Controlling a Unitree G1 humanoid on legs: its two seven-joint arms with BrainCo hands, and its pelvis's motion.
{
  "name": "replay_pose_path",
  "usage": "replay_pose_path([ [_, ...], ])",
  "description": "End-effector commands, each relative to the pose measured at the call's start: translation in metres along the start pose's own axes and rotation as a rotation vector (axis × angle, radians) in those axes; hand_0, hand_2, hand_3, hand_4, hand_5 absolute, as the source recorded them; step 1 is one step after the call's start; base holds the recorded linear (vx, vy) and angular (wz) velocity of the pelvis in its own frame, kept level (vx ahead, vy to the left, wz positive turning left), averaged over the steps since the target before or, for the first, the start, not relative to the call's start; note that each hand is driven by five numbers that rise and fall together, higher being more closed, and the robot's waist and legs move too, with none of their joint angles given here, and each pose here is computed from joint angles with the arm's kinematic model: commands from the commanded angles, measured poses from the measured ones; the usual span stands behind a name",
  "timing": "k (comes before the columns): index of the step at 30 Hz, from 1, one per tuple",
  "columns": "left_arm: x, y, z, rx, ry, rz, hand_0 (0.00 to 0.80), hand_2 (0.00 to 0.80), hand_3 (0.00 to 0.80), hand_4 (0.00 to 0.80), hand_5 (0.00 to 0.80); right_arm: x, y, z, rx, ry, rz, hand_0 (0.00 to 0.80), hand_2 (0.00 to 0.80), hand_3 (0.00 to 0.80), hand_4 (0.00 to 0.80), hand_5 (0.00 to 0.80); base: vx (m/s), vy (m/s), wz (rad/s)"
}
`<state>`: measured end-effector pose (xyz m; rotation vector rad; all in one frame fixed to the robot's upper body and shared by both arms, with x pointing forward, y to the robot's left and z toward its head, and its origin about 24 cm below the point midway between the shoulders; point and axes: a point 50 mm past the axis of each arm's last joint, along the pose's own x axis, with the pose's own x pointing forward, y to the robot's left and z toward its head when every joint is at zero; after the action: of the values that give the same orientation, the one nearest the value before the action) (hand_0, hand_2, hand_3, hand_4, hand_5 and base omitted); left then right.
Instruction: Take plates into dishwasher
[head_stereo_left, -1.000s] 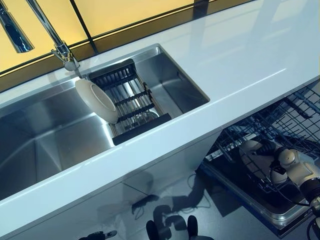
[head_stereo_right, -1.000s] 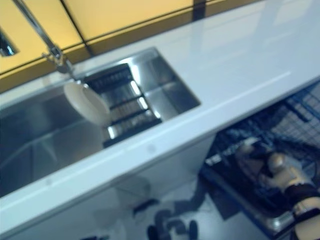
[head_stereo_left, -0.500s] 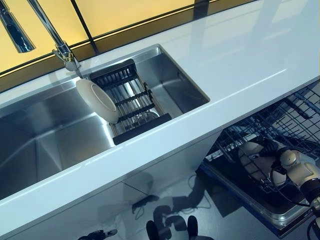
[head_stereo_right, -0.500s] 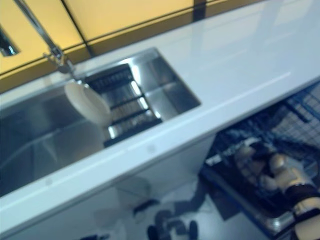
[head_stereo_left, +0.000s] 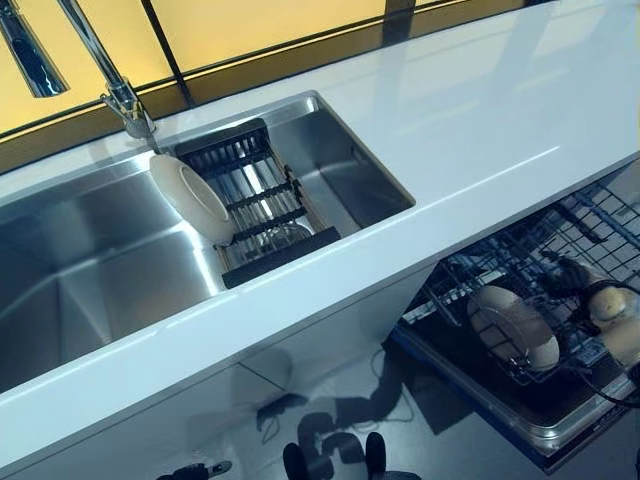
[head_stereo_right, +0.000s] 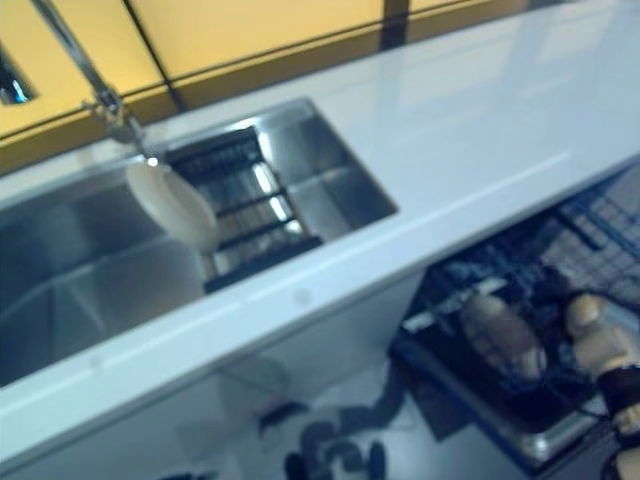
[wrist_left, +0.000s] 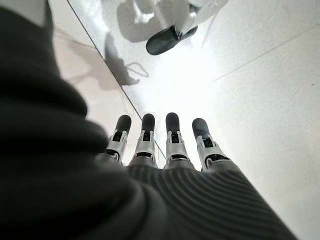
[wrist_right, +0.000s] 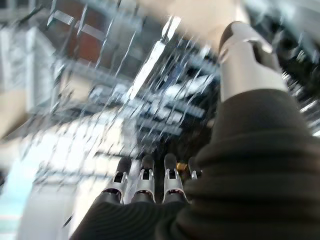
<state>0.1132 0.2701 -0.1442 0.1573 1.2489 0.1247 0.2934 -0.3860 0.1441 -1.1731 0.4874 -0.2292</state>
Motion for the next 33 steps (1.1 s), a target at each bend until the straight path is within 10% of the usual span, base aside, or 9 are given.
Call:
replay_pose_path([
  [1, -0.001, 0.014, -0.011, 0.004, 0.05, 0.044, 0.0, 0.0, 0.0, 0.0, 0.0, -0.01, -0.038, -0.016, 0.058, 0.066, -0.124, 0.0, 0.0, 0.0, 0.0, 0.0, 0.037, 0.031, -0.04],
  [14, -0.005, 0.02, -0.037, 0.004, 0.112, 0.061, 0.0, 0.0, 0.0, 0.0, 0.0, -0.044, -0.122, -0.058, 0.117, 0.141, -0.423, 0.0, 0.0, 0.0, 0.0, 0.0, 0.038, 0.038, -0.04],
  [33, -0.006, 0.015, -0.049, -0.028, 0.164, 0.076, 0.0, 0.0, 0.0, 0.0, 0.0, -0.099, -0.2, 0.164, -0.679, -0.605, -0.945, 0.0, 0.0, 0.0, 0.0, 0.0, 0.039, 0.033, 0.11],
])
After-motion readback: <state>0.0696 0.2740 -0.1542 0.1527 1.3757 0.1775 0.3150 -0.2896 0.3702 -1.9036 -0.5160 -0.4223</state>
